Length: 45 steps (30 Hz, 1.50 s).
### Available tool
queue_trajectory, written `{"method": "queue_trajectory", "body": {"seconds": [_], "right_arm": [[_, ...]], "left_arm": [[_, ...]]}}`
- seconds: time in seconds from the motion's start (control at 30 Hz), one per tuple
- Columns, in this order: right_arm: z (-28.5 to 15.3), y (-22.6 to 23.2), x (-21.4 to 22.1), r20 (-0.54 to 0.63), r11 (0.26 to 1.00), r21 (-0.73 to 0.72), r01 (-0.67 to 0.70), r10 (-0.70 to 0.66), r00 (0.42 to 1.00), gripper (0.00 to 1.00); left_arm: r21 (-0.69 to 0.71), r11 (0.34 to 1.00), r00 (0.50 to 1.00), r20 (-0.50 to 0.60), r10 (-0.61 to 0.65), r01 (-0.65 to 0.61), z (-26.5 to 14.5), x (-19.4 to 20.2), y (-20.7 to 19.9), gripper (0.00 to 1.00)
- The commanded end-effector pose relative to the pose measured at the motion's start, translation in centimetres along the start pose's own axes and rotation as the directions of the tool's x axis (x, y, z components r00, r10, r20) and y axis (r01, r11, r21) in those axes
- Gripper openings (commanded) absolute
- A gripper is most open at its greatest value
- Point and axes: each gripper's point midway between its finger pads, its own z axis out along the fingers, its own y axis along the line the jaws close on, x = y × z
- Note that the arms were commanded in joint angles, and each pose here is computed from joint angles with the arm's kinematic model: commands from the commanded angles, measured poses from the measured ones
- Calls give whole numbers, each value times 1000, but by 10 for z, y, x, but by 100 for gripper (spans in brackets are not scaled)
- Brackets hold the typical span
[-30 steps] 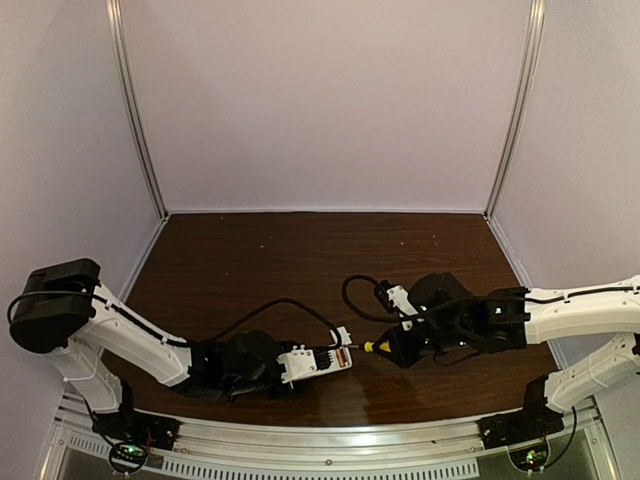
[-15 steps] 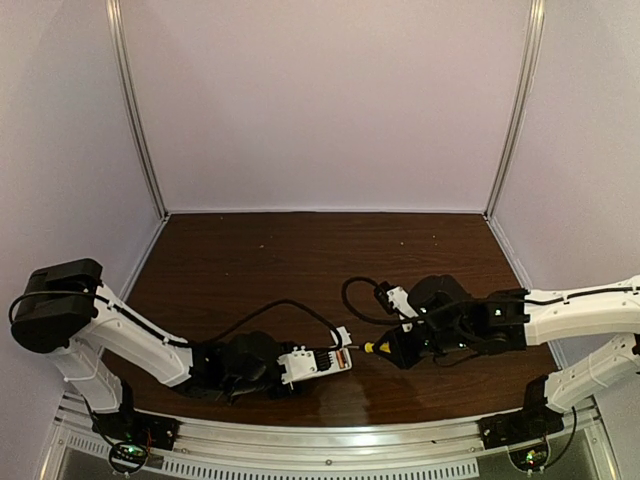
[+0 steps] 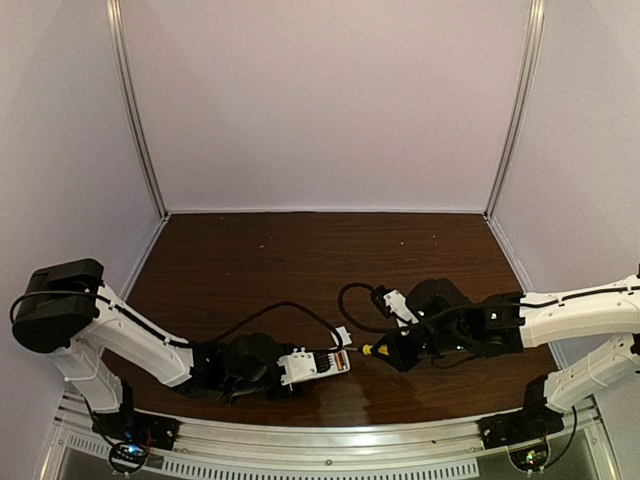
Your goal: Unload the batteries from the remote control
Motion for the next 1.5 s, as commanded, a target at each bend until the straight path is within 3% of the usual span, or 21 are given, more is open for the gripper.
{"method": "queue_trajectory", "body": {"seconds": [0.0,0.2,0.43,0.6,0.93,1.47], "right_arm": [[-2,-7,2,6,999,30,24,-24,1000,0],[-30,-18,-6,57,996,85,9,-14,998,0],[-45,-11,-7,96,999,26,32,-35,995,0],[-38,11,3,68,989,-89,119,-113,991,0],[-8,24,5,-6,978,-116,172,-174,985,0],[-8,28,-19,66,982,-89,167,-161,985,0]], "left_arm": [[-18,1000,999,35,-12,12,0,-10,5,0],[-38,999,999,34,-19,20,-1,-9,10,0],[-47,999,999,45,-19,21,-5,-11,12,0],[-54,998,998,66,-8,11,-8,-13,13,0],[-79,997,998,57,4,0,-9,-10,17,0],[-86,996,999,54,6,-1,-8,-9,18,0]]}}
